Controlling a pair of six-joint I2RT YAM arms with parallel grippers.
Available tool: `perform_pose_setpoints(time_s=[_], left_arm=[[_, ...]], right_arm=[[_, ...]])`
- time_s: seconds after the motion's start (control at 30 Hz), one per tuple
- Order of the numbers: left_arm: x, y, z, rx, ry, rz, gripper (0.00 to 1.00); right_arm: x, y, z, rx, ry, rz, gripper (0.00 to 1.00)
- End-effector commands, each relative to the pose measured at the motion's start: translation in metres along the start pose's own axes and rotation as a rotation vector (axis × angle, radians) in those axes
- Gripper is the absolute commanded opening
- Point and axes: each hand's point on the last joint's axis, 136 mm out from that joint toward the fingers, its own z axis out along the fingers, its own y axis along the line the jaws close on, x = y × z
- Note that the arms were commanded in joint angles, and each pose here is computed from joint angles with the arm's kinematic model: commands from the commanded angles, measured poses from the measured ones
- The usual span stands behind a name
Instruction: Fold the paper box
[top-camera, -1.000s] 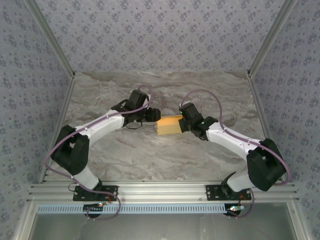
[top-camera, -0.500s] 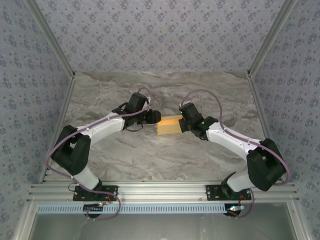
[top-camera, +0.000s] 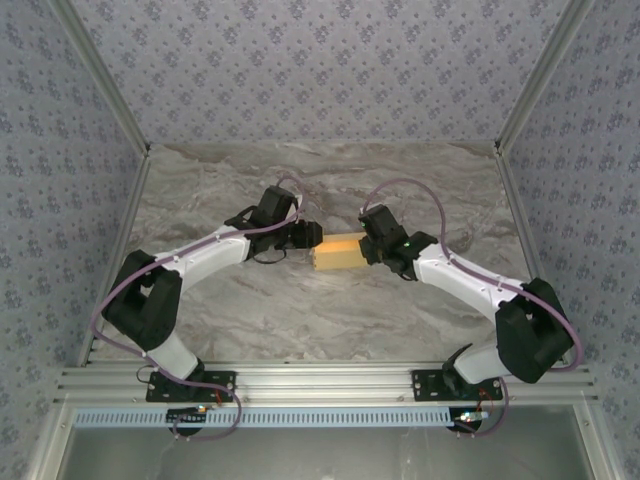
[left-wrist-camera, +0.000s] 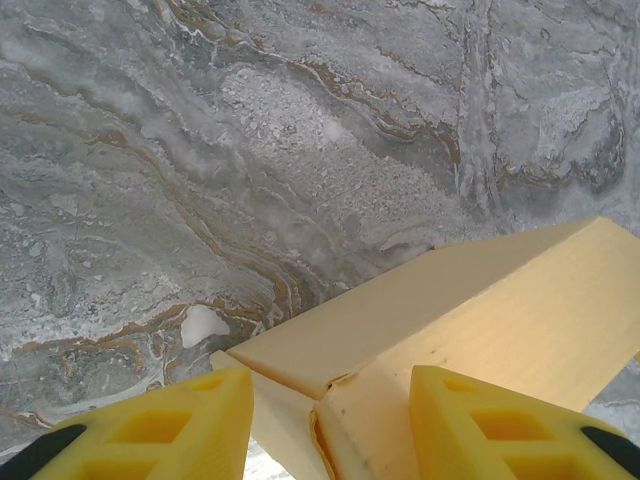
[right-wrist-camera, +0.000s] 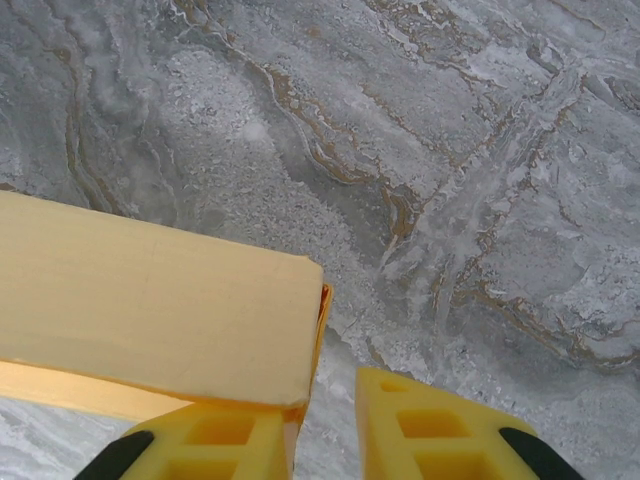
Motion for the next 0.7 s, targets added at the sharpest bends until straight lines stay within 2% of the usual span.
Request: perform_pose_setpoints(time_s=[0.0,0.33,0.53,0.67], left_arm=[[0.019,0.01,0.006,-0.045,0.063,0.006,0.44],[0.015,0.007,0.006,-0.05,0.06,0.021,0.45],[0.015,0.006,0.006,-0.054,0.061,0.024,0.44],[0.014,0.004,0.006,-0.052,0.061,0.028,0.45]], right_arm=[[-0.006,0.002,-0.013,-0.025,-0.002,0.005,0.27],[-0.019,0.005,-0.03,-0.071,-0.043,0.019,0.41],[-0.035,0.005,-0.046,-0.112,-0.097,0.044,0.46],[-0.042,0.0,-0.041,-0.123,-0.093,0.066,0.47]])
